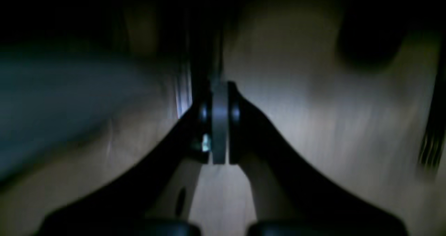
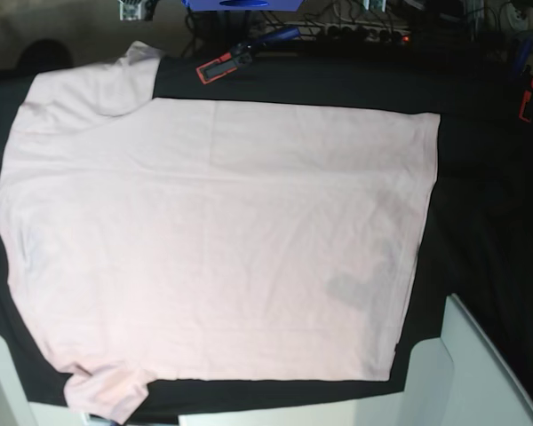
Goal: Fold the T-shirt properly
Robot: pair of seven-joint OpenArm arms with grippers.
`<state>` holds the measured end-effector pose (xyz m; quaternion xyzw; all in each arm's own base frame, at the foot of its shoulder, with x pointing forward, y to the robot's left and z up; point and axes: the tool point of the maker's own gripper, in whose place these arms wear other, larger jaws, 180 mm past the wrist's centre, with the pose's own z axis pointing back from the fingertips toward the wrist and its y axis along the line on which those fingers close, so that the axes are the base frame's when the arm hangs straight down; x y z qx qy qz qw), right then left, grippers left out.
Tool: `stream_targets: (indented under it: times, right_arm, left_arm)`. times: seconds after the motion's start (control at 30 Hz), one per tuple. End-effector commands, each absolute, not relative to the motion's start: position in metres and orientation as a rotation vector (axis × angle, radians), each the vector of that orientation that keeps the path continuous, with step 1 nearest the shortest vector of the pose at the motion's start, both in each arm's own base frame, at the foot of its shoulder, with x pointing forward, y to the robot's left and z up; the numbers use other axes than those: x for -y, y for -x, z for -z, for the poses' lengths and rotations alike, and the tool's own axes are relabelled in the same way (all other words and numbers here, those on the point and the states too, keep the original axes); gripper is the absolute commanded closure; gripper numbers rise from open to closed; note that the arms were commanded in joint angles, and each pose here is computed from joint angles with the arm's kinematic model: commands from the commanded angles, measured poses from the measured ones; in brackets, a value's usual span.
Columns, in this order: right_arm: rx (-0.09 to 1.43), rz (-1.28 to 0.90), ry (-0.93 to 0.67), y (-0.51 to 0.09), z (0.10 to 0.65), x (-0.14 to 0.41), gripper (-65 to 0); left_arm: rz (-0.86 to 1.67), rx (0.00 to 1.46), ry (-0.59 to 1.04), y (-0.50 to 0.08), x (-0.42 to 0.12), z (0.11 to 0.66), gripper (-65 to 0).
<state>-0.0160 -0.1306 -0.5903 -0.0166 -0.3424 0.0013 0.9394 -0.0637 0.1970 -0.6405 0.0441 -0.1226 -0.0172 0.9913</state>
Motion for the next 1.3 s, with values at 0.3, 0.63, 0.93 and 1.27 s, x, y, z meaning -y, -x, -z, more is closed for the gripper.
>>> stream_targets:
  times: [0.3, 0.63, 0.93, 1.27]
  right_arm:
    - [0.663, -0.044, 0.167, 0.048, 0.582, 0.142, 0.0]
    - [0.748, -0.054, 0.167, 0.037, 0.571, 0.142, 0.0]
    - [1.192, -0.114, 0.174, -0.01, 0.484, 0.145, 0.0]
    - [1.356, -0.268, 0.111, -0.047, 0.446, 0.117, 0.0]
  left_arm:
    - [0.039, 0.284, -0.092, 0.051, -0.2, 0.639, -26.4]
    - [0.04, 0.287, -0.093, 0.05, -0.2, 0.639, -26.4]
    - [0.04, 0.287, -0.093, 0.05, -0.2, 0.639, -26.4]
    - [0.04, 0.287, -0.093, 0.05, -0.2, 0.639, -26.4]
